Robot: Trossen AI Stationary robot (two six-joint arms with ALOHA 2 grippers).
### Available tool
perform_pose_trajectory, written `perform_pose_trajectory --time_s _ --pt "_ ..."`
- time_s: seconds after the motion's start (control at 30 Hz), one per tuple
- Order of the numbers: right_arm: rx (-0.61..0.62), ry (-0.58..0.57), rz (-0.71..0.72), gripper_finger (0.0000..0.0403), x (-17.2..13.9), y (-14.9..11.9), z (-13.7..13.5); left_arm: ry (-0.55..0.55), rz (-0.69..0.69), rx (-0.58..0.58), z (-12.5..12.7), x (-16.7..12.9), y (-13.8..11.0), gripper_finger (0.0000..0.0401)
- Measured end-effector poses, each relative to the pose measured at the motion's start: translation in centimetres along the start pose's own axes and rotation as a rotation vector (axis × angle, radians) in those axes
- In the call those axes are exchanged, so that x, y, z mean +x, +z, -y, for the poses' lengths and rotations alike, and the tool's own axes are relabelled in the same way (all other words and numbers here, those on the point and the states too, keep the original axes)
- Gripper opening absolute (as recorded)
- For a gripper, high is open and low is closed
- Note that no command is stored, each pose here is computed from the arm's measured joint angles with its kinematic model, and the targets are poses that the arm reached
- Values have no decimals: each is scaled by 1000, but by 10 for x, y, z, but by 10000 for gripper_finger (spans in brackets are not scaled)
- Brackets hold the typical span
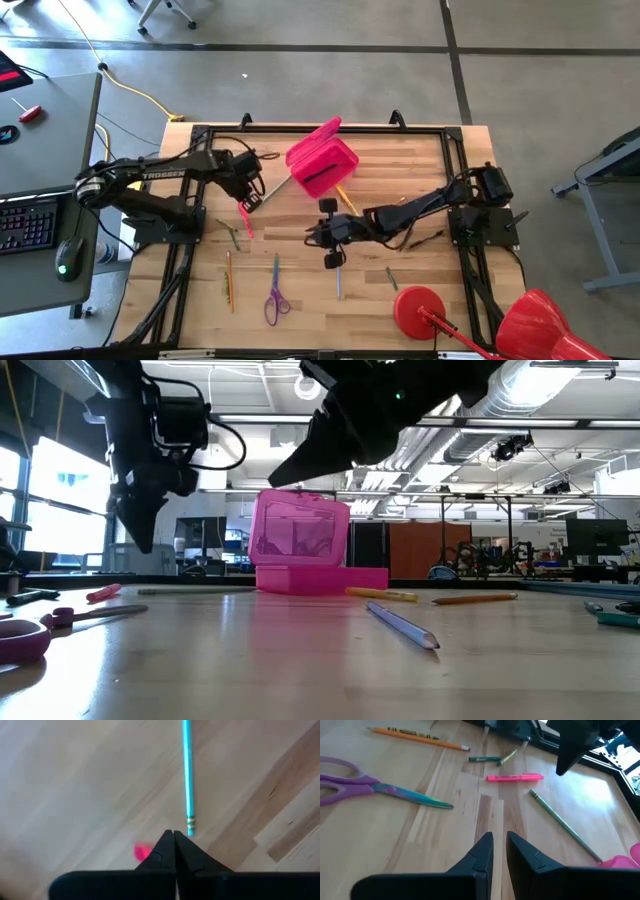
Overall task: Pick & place school supplies into a supply box
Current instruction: Put the top blue pencil into the supply box
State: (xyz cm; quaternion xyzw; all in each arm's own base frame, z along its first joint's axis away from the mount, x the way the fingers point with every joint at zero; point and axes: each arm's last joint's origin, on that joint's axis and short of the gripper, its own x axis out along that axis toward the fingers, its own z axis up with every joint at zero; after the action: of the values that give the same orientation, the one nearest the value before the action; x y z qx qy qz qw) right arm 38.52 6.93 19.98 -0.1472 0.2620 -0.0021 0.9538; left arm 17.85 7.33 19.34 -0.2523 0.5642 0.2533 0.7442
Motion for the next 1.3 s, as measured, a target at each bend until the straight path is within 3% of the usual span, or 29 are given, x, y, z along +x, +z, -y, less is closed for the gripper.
perform_pose_trajectory --time_s 0.13,0.4,0.5,0.63,0.87,0.97,1.13,1.3 --pt "-26 21 -46 37 -3 -3 -10 -43 65 85 20 4 -3 72" --pt "-51 1 -57 33 -6 -3 -22 31 341 75 46 27 -11 117" --pt "-51 4 -57 31 -6 -3 -22 24 413 43 44 44 -15 118" --pt "-51 4 -58 30 -6 -3 -22 116 487 31 37 55 -20 119" --pt "-68 6 -62 31 -6 -3 -21 48 588 24 31 57 -10 120" --pt "-55 6 -63 30 -6 -3 -21 79 576 -13 19 65 -12 120" --pt "-61 7 -67 32 -6 -4 -21 -22 578 -49 7 76 -14 120" --pt "-55 2 -80 32 -5 -5 -18 14 575 -52 4 82 -19 120"
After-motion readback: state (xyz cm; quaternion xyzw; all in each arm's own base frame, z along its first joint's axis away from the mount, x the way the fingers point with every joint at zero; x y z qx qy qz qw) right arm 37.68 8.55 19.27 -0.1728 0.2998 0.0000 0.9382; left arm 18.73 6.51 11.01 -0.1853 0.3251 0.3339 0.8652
